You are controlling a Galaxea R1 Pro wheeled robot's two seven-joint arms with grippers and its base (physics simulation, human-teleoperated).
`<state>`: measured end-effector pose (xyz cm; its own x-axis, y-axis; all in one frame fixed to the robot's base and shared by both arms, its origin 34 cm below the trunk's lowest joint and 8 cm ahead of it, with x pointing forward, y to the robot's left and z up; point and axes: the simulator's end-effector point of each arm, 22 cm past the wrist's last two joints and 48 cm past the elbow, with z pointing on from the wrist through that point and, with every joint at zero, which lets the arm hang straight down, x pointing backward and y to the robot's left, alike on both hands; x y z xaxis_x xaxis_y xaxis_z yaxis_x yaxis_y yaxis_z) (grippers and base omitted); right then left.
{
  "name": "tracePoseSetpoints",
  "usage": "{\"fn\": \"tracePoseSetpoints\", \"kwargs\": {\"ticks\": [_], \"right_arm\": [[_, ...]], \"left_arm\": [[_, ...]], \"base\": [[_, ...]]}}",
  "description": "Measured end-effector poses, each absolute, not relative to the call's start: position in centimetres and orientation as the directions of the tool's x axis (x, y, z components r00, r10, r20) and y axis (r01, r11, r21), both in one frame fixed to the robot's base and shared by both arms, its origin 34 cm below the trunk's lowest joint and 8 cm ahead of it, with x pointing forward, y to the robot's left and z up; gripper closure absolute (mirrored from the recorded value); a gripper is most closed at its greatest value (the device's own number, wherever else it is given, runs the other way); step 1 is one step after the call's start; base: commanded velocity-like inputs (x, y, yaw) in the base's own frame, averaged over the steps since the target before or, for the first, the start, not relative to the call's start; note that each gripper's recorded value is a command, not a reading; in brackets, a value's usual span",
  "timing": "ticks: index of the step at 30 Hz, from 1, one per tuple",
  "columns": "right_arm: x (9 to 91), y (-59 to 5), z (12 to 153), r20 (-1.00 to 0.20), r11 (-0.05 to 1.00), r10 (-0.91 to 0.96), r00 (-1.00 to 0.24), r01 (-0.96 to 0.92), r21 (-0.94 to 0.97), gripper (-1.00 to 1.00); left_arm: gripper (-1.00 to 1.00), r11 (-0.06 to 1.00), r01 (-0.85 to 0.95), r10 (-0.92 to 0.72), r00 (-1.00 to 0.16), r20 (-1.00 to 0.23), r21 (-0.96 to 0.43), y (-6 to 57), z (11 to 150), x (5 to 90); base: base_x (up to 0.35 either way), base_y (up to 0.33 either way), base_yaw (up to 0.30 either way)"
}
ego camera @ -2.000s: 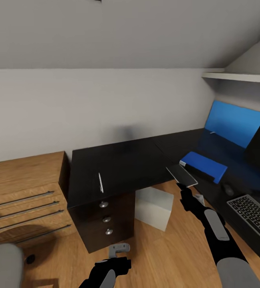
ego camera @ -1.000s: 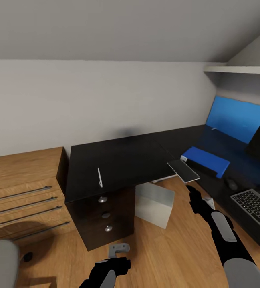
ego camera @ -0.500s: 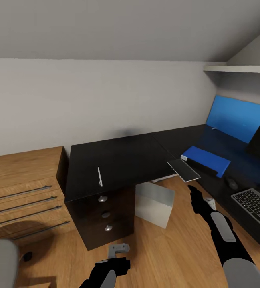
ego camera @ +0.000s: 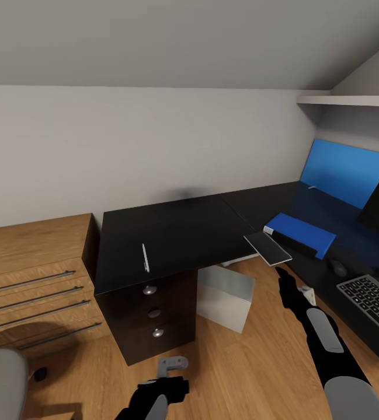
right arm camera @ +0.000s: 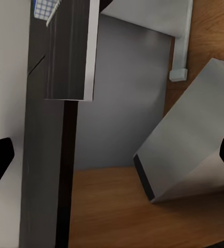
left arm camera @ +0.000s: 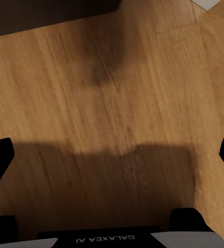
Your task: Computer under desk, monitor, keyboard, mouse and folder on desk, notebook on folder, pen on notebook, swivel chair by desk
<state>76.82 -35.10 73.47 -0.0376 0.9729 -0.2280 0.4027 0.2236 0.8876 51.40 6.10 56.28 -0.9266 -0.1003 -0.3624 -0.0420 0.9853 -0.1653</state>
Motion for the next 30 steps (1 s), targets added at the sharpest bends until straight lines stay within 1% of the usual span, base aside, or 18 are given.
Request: {"fn": "tracePoseSetpoints", "kwargs": {"ticks": [7,15,27,30], "right_arm": [[76.94,-35.1,73.81,-0.229,0.225,0.973,-0.036,0.393,0.892,-1.0],[76.95,-35.12,73.86,-0.23,0.225,0.973,-0.035,0.392,0.892,-1.0],[76.95,-35.18,73.85,-0.232,0.226,0.972,-0.033,0.392,0.892,-1.0],[76.93,-35.2,73.87,-0.232,0.226,0.972,-0.033,0.392,0.892,-1.0]], "left_arm": [[-1.0,0.987,-0.041,-0.097,-0.927,-0.363,-0.158,6.5,56.15,51.36],[-1.0,0.987,-0.04,-0.094,-0.93,-0.356,-0.155,6.55,55.89,51.1],[-1.0,0.988,-0.039,-0.09,-0.932,-0.35,-0.152,6.62,55.63,50.86],[-1.0,0.988,-0.039,-0.09,-0.932,-0.35,-0.152,6.62,55.64,50.84]], "base": [[0.025,0.0,0.0],[0.149,0.0,0.0],[0.018,0.0,0.0],[0.145,0.0,0.0]]}}
